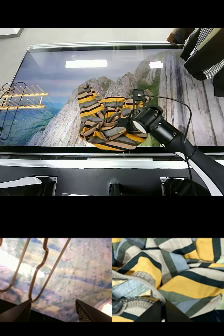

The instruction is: Fold the clothes and pants, and hang the long-sleeved shirts on hangers.

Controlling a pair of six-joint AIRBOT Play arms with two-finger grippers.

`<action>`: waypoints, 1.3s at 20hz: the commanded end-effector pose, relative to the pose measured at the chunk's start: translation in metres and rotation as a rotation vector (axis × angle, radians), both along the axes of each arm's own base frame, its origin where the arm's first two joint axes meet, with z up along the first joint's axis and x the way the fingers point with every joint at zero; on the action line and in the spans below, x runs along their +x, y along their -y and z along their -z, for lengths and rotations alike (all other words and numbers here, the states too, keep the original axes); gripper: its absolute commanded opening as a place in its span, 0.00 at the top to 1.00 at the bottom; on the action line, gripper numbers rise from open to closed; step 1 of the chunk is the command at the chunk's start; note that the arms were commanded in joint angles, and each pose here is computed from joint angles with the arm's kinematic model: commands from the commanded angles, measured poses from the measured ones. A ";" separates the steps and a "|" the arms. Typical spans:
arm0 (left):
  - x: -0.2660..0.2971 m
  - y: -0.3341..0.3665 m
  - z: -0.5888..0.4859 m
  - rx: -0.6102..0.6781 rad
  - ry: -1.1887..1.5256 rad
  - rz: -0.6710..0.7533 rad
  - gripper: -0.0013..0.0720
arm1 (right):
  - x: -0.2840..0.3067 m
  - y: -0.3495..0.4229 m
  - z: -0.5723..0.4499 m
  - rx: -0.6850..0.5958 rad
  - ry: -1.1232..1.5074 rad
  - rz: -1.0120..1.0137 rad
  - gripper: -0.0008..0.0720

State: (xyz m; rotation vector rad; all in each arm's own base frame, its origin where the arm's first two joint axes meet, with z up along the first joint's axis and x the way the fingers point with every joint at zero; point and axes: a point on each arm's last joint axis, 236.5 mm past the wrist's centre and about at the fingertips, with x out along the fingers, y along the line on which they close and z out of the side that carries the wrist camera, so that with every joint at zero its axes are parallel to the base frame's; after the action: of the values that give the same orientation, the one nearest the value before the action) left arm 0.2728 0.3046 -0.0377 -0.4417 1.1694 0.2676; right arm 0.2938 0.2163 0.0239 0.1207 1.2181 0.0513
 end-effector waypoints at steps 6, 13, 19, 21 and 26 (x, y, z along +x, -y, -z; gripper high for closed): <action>-0.007 -0.017 0.010 -0.031 -0.001 -0.142 0.15 | 0.000 0.000 -0.001 0.001 0.000 0.002 0.96; 0.001 -0.003 0.052 -0.073 -0.083 -0.075 0.17 | 0.000 0.000 -0.001 0.001 0.000 0.001 0.96; 0.002 0.005 0.069 -0.003 -0.187 0.042 0.18 | 0.000 0.000 -0.001 0.000 0.000 0.001 0.96; 0.001 0.007 0.074 0.009 -0.220 0.071 0.18 | 0.000 0.000 -0.001 0.000 0.000 0.001 0.96; 0.005 0.013 0.079 0.004 -0.231 0.093 0.65 | 0.000 0.000 -0.001 0.000 0.000 0.001 0.96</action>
State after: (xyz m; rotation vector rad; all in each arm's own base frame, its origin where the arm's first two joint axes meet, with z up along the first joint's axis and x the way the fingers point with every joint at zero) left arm 0.2792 0.2947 -0.1119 -0.3737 1.3838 0.2570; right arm 0.2936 0.2160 0.0238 0.1200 1.2189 0.0500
